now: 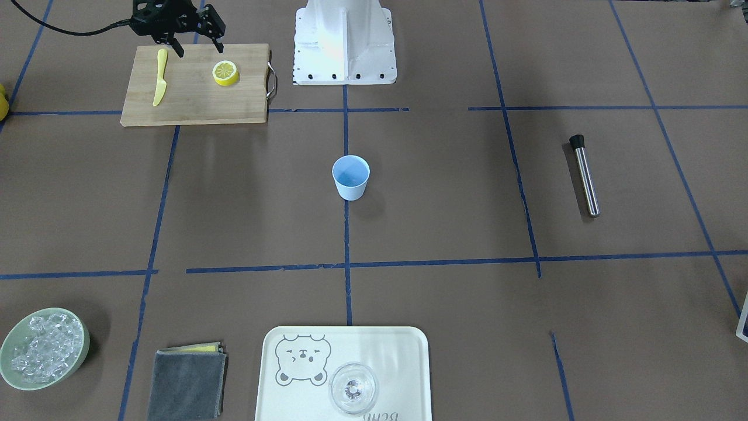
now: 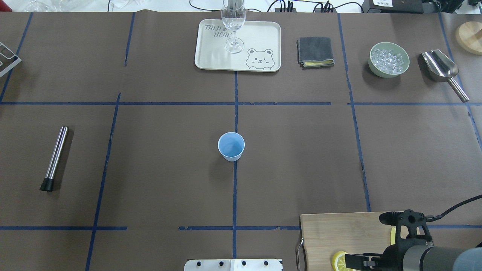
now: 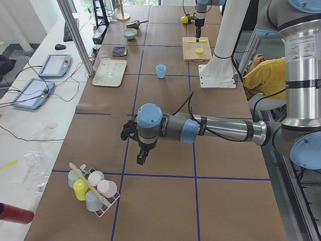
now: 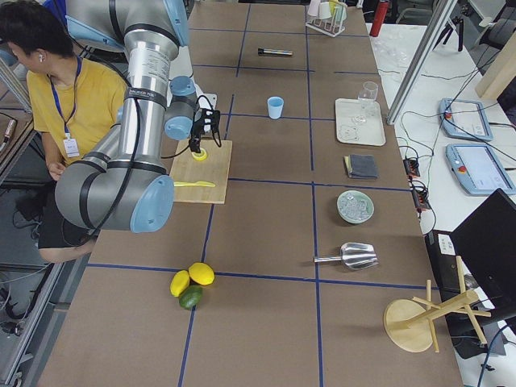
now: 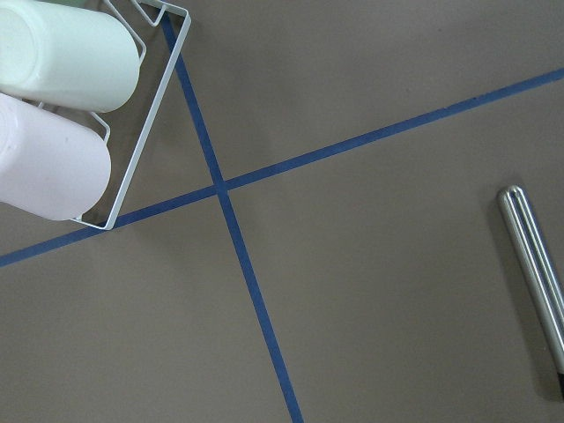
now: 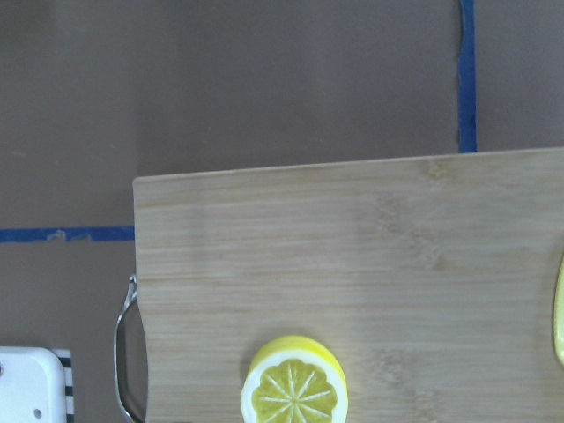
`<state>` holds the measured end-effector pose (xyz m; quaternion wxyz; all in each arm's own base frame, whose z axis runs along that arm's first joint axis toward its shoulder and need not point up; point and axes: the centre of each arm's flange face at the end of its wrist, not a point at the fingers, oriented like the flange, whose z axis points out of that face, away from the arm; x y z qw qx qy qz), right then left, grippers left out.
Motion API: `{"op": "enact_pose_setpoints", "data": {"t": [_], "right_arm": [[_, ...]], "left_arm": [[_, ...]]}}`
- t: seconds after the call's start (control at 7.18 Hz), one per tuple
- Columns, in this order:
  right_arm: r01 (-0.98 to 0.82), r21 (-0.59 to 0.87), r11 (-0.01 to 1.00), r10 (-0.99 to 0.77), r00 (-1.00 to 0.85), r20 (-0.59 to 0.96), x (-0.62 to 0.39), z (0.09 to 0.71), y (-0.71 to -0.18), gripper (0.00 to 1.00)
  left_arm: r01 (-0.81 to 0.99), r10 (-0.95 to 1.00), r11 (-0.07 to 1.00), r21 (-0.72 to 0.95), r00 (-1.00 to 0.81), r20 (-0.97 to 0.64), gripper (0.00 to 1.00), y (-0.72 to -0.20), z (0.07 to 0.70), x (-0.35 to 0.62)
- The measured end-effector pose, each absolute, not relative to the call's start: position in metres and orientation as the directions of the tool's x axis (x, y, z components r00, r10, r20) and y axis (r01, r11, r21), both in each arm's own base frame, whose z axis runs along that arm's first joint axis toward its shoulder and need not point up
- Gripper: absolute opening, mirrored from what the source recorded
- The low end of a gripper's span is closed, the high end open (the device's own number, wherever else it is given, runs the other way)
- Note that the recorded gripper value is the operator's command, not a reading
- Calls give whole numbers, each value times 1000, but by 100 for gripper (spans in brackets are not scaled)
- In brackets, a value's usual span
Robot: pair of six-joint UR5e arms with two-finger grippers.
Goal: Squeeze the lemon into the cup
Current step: 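Move the right gripper down to the lemon slice on the cutting board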
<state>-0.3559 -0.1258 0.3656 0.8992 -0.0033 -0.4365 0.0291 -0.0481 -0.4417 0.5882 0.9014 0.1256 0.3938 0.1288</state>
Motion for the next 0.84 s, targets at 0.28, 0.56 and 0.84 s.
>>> {"op": "enact_pose_setpoints", "data": {"t": [0.28, 0.56, 0.84], "right_arm": [[-69, -47, 997, 80, 652, 754, -393, 370, -110, 100], [-77, -51, 996, 90, 667, 739, -418, 377, -107, 100], [-77, -52, 996, 91, 679, 729, -425, 384, -106, 98]], "left_arm": [[-134, 333, 935, 330, 657, -677, 100, -441, 588, -48], [-132, 332, 935, 329, 657, -677, 100, -441, 588, -48], [-133, 332, 935, 329, 657, -677, 100, -441, 588, -48]]}}
